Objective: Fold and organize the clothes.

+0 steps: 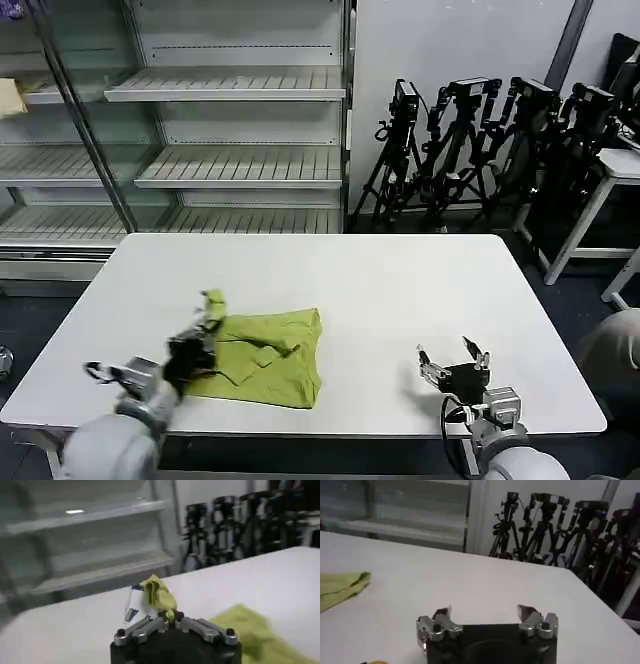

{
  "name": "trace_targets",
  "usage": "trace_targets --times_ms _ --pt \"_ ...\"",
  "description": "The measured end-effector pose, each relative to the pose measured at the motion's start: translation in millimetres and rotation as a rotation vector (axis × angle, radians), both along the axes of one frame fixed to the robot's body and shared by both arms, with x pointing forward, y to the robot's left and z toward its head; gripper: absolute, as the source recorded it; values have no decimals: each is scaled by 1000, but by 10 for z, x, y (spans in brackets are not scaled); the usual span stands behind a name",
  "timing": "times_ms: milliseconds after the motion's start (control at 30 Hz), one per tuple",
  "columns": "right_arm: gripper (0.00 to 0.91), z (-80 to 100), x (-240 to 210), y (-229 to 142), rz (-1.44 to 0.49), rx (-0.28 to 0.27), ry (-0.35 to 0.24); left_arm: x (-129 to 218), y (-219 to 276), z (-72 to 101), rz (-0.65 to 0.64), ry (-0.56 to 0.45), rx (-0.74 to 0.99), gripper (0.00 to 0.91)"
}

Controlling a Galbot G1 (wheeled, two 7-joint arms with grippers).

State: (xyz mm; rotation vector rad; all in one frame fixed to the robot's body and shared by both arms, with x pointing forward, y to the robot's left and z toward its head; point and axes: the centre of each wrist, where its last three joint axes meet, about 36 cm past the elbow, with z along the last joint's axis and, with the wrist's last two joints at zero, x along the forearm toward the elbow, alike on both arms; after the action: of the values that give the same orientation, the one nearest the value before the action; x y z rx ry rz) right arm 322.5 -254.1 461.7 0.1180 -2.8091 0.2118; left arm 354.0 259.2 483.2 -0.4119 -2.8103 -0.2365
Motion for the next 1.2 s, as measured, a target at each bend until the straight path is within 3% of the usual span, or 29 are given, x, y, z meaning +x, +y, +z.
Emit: trace_targets --times_ms 433,500,833,1200 --pt "907 23 34 -58 -14 -9 -10 133 -670 -161 -109 29 -83 20" --pt "907 16 48 -57 -14 -9 -8 152 -720 -180 -115 34 -86 907" --pt "907 -12 109 -13 -5 0 -6 213 -808 -188 -113 5 -108 907" --pt "907 -37 156 52 13 9 -5 161 -489 13 -28 -85 -135 907"
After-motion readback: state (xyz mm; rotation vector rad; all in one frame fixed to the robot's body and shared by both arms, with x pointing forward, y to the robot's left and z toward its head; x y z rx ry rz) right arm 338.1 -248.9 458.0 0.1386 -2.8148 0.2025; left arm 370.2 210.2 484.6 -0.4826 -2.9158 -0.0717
